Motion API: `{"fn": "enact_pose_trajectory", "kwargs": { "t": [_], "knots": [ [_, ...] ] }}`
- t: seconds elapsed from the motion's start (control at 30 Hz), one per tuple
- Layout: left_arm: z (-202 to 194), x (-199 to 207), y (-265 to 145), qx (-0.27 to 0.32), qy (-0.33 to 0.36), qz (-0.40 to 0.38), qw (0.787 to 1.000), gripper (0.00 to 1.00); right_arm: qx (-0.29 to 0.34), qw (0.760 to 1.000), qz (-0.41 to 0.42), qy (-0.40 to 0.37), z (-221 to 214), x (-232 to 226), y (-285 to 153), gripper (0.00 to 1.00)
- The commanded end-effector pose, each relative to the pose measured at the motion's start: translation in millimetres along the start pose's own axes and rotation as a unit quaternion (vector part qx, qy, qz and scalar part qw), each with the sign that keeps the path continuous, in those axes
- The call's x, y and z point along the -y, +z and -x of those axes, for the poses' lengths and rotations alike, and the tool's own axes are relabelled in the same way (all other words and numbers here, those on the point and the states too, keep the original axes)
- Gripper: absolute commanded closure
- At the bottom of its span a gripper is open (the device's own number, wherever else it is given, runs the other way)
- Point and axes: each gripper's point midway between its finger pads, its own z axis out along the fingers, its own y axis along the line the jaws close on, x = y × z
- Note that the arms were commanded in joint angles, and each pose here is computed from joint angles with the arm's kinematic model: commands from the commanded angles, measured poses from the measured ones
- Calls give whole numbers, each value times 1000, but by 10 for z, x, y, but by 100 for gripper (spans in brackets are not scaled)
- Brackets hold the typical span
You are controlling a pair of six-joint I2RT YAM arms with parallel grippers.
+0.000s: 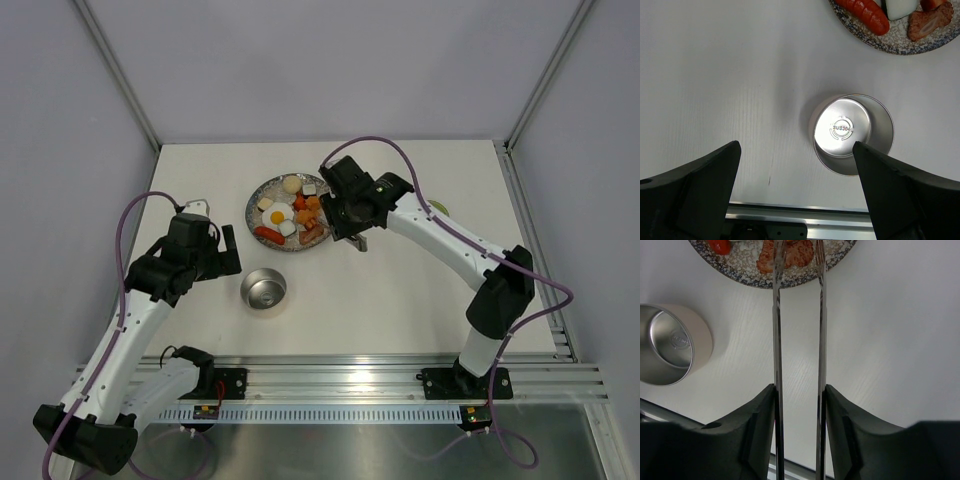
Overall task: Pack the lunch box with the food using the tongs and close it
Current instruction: Pick up the fake food from the plate.
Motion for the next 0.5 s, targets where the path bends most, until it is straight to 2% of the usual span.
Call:
{"fn": "enact_pose_trajectory", "kwargs": {
  "t": [0.0,0.13,0.47],
  "knots": [
    [179,49,-72,32,-12,-8,999,1,36,999,5,-3,261,-33,-46,49],
    [194,54,-85,34,-13,-10,999,1,44,999,-7,3,365,59,43,46],
    [171,24,-82,33,-12,-4,999,1,30,999,15,20,584,126,357,47]
  ]
}}
